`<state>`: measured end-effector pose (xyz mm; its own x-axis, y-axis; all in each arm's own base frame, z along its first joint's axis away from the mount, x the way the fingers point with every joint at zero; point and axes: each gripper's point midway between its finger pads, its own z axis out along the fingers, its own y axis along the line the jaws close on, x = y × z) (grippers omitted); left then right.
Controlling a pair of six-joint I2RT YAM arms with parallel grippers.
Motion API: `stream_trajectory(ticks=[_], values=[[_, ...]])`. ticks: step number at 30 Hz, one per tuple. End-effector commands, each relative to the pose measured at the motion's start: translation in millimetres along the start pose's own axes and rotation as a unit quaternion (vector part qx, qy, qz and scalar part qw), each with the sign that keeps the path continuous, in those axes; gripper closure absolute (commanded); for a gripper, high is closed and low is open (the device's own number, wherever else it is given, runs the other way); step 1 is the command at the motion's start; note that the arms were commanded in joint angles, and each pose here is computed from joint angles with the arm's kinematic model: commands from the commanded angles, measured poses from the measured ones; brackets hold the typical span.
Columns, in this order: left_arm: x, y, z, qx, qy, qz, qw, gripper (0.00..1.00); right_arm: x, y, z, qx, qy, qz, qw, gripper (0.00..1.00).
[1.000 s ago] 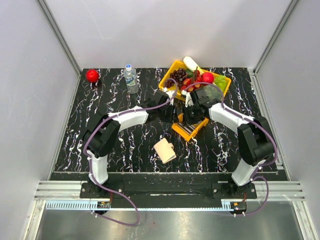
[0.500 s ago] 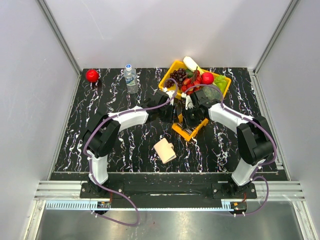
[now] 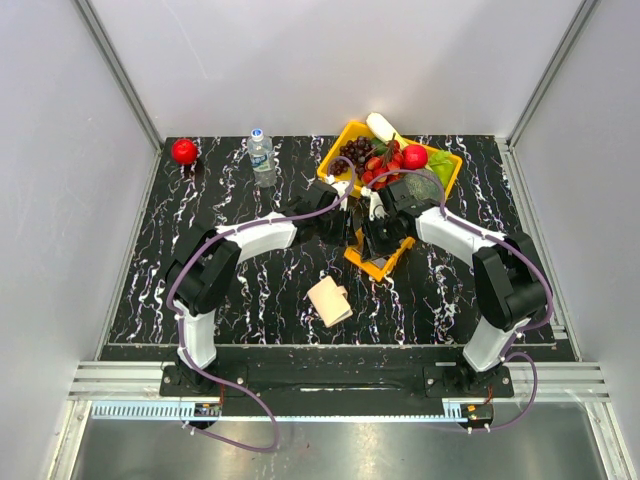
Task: Put the credit cards into the card holder
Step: Pick up the credit card from the storage box.
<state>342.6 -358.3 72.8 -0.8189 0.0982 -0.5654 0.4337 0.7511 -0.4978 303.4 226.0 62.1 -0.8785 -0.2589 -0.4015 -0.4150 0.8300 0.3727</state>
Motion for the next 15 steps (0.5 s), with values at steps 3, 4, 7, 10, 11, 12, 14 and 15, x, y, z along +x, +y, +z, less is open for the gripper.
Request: stream_trajectory(ticks=[3, 4, 7, 10, 11, 12, 14, 15], values=[[-29, -14, -15, 0.020, -0.047, -0.001, 0.999, 0.74, 0, 14, -7, -0.020, -0.010, -0.008, 1.000, 0.73], [-29, -14, -15, 0.021, -0.047, -0.002, 0.999, 0.74, 0, 14, -7, -0.020, -0.010, -0.007, 1.000, 0.73], [-30, -15, -15, 0.021, -0.048, 0.000, 0.999, 0.75, 1, 9, -4, -0.011, -0.007, -0.006, 1.000, 0.72], [-29, -14, -15, 0.019, -0.048, -0.001, 0.999, 0.75, -1, 8, -4, -0.006, -0.013, -0.006, 1.000, 0.72], [-29, -14, -15, 0.020, -0.047, 0.000, 0.999, 0.75, -3, 9, -5, -0.004, -0.016, -0.007, 1.000, 0.73], [-30, -14, -15, 0.020, -0.047, -0.001, 0.999, 0.75, -4, 6, -4, 0.003, -0.019, -0.008, 1.000, 0.75], [-30, -14, -16, 0.020, -0.049, 0.000, 0.999, 0.75, -5, 4, -5, 0.016, -0.022, -0.011, 1.000, 0.87], [-30, -15, -16, 0.020, -0.048, 0.000, 0.999, 0.74, -6, 3, -7, 0.020, -0.026, -0.012, 0.999, 0.91]])
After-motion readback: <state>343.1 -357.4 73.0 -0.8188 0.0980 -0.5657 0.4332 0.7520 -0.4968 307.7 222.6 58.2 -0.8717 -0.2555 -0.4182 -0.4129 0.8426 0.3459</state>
